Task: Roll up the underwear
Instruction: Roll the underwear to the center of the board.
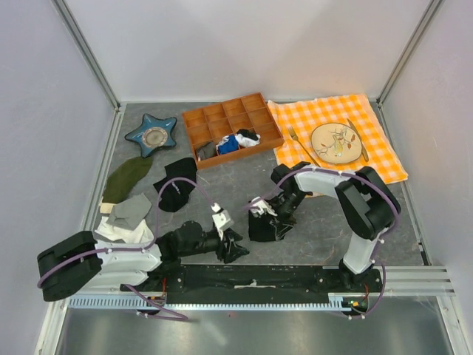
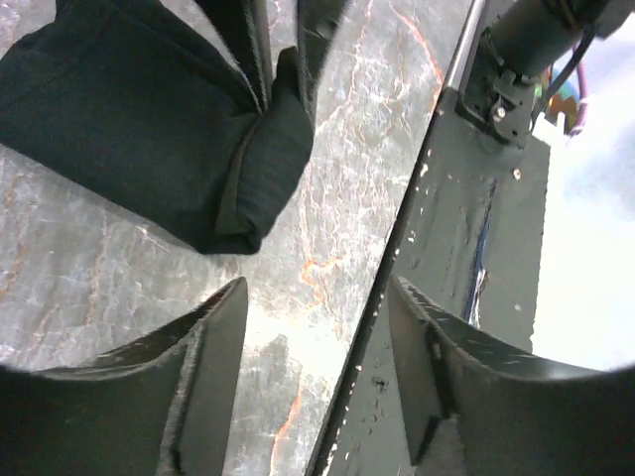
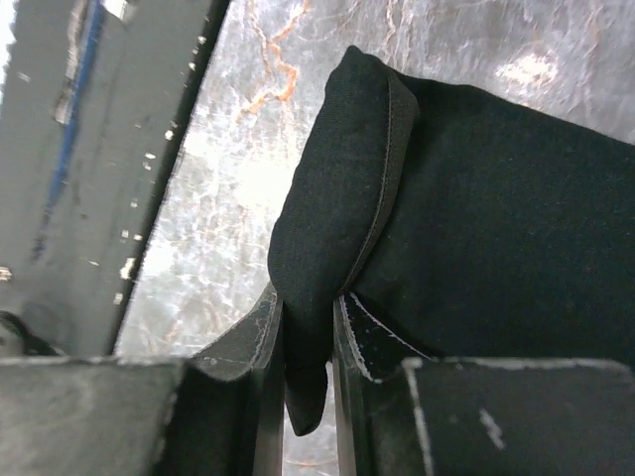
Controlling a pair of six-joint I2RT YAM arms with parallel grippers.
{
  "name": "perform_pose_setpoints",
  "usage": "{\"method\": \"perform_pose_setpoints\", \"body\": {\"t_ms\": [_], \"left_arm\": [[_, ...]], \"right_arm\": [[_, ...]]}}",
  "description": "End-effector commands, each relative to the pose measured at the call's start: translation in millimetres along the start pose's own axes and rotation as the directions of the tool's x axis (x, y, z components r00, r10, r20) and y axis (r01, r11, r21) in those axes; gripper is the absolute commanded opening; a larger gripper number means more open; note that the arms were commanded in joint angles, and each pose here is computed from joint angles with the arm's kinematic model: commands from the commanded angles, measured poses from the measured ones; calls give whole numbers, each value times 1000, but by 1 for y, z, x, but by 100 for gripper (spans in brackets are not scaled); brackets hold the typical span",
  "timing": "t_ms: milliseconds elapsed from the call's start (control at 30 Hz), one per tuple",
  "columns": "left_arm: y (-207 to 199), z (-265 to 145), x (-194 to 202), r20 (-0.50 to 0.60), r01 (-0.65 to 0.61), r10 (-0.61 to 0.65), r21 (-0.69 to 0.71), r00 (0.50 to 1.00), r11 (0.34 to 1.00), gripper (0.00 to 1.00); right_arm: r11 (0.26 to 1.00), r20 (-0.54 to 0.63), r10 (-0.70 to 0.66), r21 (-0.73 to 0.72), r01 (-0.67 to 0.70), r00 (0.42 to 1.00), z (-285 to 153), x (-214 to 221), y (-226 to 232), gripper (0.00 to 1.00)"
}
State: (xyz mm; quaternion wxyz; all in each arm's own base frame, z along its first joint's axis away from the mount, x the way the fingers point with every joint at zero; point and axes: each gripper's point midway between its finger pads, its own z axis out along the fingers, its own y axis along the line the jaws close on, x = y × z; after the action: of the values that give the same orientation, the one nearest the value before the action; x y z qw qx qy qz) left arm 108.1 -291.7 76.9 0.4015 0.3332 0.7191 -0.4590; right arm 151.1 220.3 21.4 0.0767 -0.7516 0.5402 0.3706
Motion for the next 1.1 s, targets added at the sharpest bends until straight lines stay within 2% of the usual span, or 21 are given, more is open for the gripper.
{"method": "perform_pose_setpoints", "body": {"t_ms": [0,167,367,433,633,767,933,1067], "left_arm": [[7,1,-14,81,-263,274,-123,958,957,68],[-11,14,-5,19,-402,405,-85,914,912,72],[-23,27,11,-83,-627,624,-27,777,778,72],[-20,29,22,-132,-656,649,-14,749,754,72],[-16,43,21,-184,-730,717,-4,672,684,73],[-17,54,14,-196,-780,766,7,612,626,73],[-19,70,11,-209,-814,800,29,563,580,72],[-1,83,31,-307,-832,806,70,507,550,70]], "right_arm": [[958,-5,232,-169,-230,973,5,9,32,17],[940,-5,294,-179,-290,956,6,14,30,17],[930,-5,327,-179,-322,945,6,20,27,18],[924,-9,342,-181,-338,940,6,20,25,18],[927,-12,333,-178,-329,943,6,21,25,18],[925,-19,337,-181,-335,941,7,23,25,18],[921,-24,343,-187,-341,939,9,24,26,18],[920,-26,346,-186,-345,938,8,25,26,18]]}}
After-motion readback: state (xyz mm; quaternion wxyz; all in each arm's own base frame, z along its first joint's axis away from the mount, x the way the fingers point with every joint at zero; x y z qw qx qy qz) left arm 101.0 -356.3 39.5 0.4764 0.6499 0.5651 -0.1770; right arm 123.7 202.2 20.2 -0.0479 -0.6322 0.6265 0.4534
